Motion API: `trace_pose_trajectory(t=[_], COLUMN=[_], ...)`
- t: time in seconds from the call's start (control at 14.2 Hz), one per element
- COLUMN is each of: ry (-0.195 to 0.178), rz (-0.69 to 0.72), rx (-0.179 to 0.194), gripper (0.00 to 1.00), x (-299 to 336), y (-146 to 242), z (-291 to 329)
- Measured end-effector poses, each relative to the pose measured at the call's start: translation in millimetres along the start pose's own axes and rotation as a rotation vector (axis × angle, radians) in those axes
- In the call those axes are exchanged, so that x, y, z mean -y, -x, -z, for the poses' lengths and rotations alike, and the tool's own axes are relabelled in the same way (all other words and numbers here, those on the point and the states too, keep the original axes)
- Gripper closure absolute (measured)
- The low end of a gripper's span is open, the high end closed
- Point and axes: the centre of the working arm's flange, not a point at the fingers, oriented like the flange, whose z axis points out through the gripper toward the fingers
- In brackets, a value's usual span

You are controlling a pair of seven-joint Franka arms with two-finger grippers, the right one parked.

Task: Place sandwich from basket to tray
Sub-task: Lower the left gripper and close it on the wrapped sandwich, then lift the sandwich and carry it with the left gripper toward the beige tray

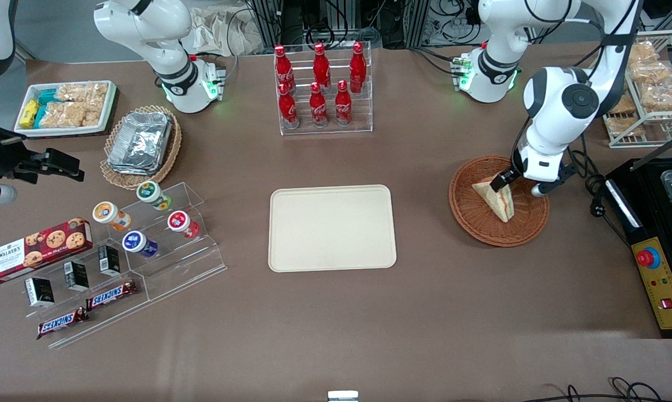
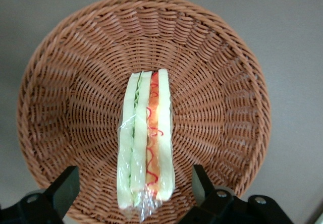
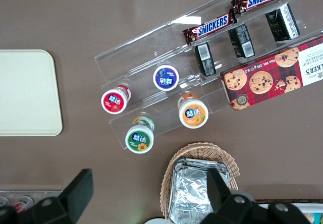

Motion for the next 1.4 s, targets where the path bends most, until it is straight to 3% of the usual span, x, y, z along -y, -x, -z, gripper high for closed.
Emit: trace_pose_trajectory(t=[0.56, 0.63, 0.84, 0.98, 1.26, 1.4], ry=[-0.001, -0.002, 0.004, 0.019, 0.023, 0.013], rz=[0.008, 0.008, 0.021, 0.035, 0.036, 0.009], rx=[0.005, 0.007, 0.0, -0.018, -0.024, -0.017], gripper=[0.04, 0.09, 0.44, 0.6, 0.75, 0.75], x=[7, 7, 6, 2, -6, -12], y=[7, 7, 6, 1, -8, -12], z=[-54, -55, -54, -46, -16, 14])
